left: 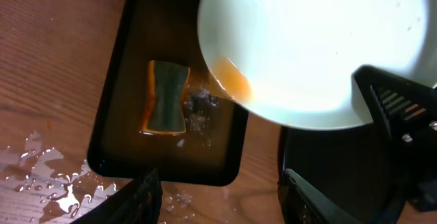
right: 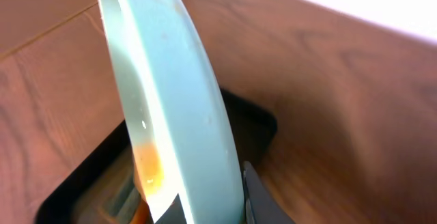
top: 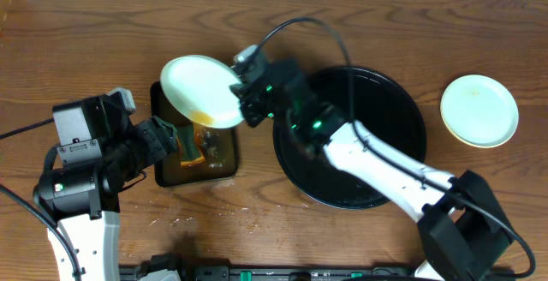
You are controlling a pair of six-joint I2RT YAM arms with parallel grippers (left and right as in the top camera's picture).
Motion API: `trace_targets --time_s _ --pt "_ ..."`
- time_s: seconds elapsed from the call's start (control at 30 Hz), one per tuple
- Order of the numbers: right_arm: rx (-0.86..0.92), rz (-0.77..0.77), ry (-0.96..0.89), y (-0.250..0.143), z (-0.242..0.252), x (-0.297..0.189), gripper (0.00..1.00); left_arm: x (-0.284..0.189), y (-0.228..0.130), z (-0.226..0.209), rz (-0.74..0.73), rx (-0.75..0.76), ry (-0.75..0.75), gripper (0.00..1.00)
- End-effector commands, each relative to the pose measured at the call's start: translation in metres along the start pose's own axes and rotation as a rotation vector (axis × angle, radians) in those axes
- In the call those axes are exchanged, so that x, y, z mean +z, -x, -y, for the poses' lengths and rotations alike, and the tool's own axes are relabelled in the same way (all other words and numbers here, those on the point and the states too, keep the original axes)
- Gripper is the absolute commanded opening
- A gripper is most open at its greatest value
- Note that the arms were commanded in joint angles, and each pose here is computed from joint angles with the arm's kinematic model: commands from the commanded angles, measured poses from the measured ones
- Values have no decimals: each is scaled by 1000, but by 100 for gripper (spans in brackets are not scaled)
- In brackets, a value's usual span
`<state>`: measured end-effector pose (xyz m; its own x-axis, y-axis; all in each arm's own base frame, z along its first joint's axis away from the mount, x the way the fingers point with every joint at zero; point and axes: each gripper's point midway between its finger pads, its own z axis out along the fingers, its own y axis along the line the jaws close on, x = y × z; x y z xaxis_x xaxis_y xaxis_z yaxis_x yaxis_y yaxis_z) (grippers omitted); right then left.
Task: Clean dirty plates on tray and stack at the side
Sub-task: 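Lift the second plate with the right gripper and tilt it over the water tray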
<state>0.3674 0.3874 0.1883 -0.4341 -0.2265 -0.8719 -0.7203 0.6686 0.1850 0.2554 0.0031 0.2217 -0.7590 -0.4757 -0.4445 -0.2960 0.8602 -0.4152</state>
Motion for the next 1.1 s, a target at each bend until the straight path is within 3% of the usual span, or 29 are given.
trace_targets --time_s 0.0,0.43,1.07 --pt "-213 77 -187 20 5 0 1 -2 -2 -5 0 18 23 57" --pt "-443 128 -235 42 -30 -20 1 -2 -4 -6 -7 15 26 57" --pt "-447 128 -226 41 -36 -22 1 -2 -4 -6 -8 15 26 57"
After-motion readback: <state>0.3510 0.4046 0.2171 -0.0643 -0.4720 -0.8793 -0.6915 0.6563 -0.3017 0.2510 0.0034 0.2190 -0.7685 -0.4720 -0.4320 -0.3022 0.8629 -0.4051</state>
